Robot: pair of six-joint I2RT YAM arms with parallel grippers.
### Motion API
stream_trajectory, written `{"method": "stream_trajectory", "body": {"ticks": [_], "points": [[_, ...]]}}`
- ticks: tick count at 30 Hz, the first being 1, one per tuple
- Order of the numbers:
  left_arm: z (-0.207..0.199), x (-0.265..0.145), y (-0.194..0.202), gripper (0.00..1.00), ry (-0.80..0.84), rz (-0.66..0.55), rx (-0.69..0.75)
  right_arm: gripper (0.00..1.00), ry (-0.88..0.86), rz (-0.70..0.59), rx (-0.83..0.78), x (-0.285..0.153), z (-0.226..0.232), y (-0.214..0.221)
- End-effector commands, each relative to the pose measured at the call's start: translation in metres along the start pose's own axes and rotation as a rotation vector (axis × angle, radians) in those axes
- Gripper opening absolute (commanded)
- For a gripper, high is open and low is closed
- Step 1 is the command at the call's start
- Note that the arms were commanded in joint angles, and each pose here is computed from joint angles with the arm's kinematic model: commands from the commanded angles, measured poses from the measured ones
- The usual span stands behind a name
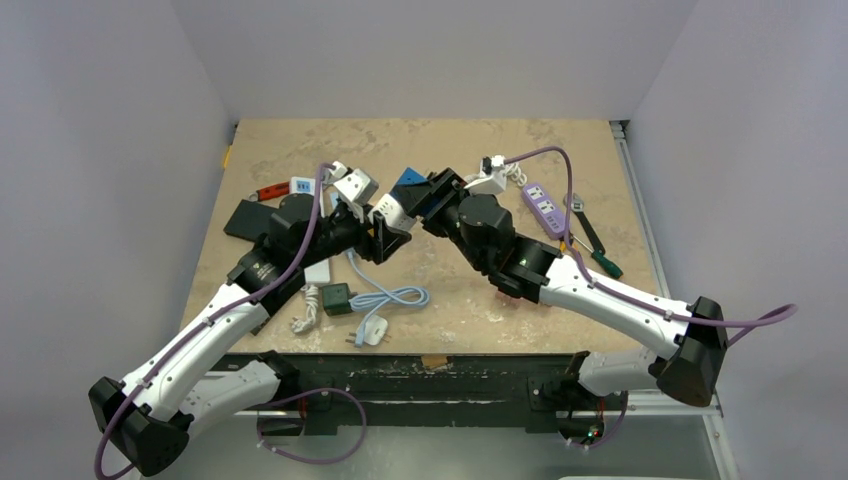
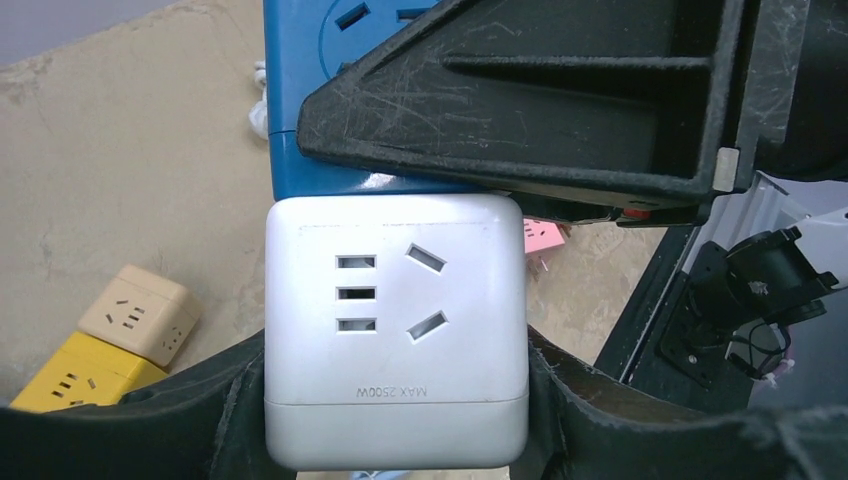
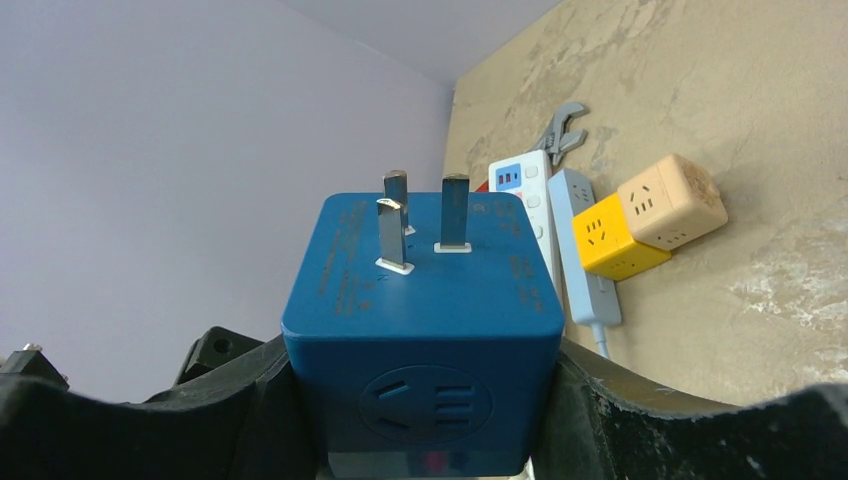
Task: Pull the plug off the socket
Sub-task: Remove the plug from the socket.
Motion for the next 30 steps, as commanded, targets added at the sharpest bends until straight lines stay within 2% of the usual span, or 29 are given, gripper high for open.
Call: {"method": "stream_trajectory", "body": {"ticks": [1, 2, 3, 4, 7, 9, 14, 16, 25, 30], "points": [[-0.011, -0.019, 0.035, 0.01, 0.059, 0.144, 0.031, 0.00, 0.125, -0.365, 0.048, 0.003, -0.022, -0.101], [-0.012, -0.019, 0.031, 0.12, 0.065, 0.134, 0.032, 0.00, 0.115, -0.336, 0.037, 0.004, -0.019, -0.092], [-0.014, -0.018, 0.027, 0.29, 0.072, 0.125, 0.032, 0.00, 0.109, -0.317, 0.023, 0.003, -0.015, -0.083], [-0.016, -0.017, 0.024, 0.36, 0.077, 0.119, 0.028, 0.00, 0.102, -0.302, 0.009, 0.003, -0.011, -0.075], [-0.019, -0.013, 0.018, 0.53, 0.091, 0.111, 0.017, 0.00, 0.086, -0.276, -0.016, 0.001, -0.001, -0.058], [-0.019, -0.012, 0.016, 0.57, 0.089, 0.106, 0.018, 0.00, 0.075, -0.271, -0.027, 0.000, 0.005, -0.054], [-0.018, -0.011, 0.009, 0.74, 0.080, 0.082, 0.022, 0.00, 0.067, -0.270, -0.049, -0.004, 0.016, -0.048], [-0.020, -0.010, 0.009, 0.89, 0.086, 0.081, 0.011, 0.00, 0.064, -0.264, -0.051, -0.003, 0.017, -0.044], [-0.022, -0.006, -0.019, 0.97, 0.086, -0.014, -0.033, 0.00, 0.027, -0.225, -0.033, -0.002, 0.030, -0.025], [-0.015, -0.005, -0.029, 0.98, 0.074, -0.055, -0.014, 0.00, -0.030, -0.191, -0.006, -0.007, 0.045, -0.016]]}}
Point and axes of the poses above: each gripper's point midway between its finger pads, its own x axis out along the fingers, its own z axis along the line the jaws close on, y = z × x, the point moved 2 cm from there along -x, back along the fingers, and after that the axes turned 10 degrees about -x, right-handed, at the moved point
